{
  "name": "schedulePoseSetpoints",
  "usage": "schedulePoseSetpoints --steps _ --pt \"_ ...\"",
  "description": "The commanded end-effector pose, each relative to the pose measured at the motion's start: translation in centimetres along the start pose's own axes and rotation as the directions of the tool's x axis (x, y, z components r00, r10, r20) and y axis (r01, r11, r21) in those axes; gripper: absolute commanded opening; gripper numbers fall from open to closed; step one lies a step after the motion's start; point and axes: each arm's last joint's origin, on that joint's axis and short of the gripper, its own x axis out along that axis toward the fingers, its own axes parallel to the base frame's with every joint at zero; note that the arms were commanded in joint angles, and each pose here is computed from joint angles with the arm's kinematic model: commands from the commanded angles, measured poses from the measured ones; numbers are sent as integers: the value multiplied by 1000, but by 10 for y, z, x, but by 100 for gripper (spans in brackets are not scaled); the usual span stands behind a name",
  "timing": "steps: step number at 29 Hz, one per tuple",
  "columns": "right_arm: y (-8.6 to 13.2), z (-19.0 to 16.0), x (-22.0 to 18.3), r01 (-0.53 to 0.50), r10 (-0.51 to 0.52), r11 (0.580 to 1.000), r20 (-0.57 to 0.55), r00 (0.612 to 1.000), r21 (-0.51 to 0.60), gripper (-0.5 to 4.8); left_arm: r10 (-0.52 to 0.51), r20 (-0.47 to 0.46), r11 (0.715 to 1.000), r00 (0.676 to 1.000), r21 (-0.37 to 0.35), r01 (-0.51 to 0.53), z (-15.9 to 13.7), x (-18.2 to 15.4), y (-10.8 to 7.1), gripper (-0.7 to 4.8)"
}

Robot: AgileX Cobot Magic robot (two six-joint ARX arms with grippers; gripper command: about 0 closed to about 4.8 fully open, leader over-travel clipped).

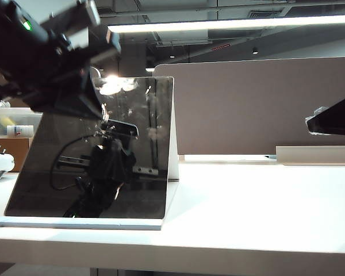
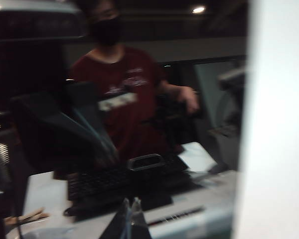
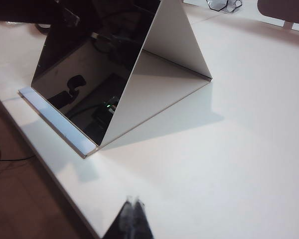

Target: Push the center of the mirror on the table forward to move it for a short distance.

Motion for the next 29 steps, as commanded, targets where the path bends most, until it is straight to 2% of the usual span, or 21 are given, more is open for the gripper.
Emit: schedulePoseSetpoints --steps 1,8,12,15,19,22,29 --pt "0 -1 0 1 -1 1000 4 1000 1 -5 41 14 998 999 -38 -41 4 12 -2 -5" --pt "0 -1 0 1 -1 1000 4 1000 1 -5 98 3 995 995 -36 -98 0 23 1 -5" --pt "0 -1 0 2 -2 1000 4 1000 1 -5 100 35 994 994 -41 -98 -3 43 4 -5" --pt "-1 -1 0 8 -8 1000 3 1000 2 -5 122 11 992 992 -42 -121 0 60 6 -5" --pt "-7 -2 2 66 -66 998 -15 998 11 -5 167 26 986 986 -35 -166 19 89 16 -5" --pt "-14 -3 3 126 -125 992 -26 992 21 -5 143 36 989 989 -51 -141 42 119 30 -5" --pt "-29 -4 3 253 -251 967 -46 967 44 -5 110 53 993 993 46 -112 75 180 30 -5"
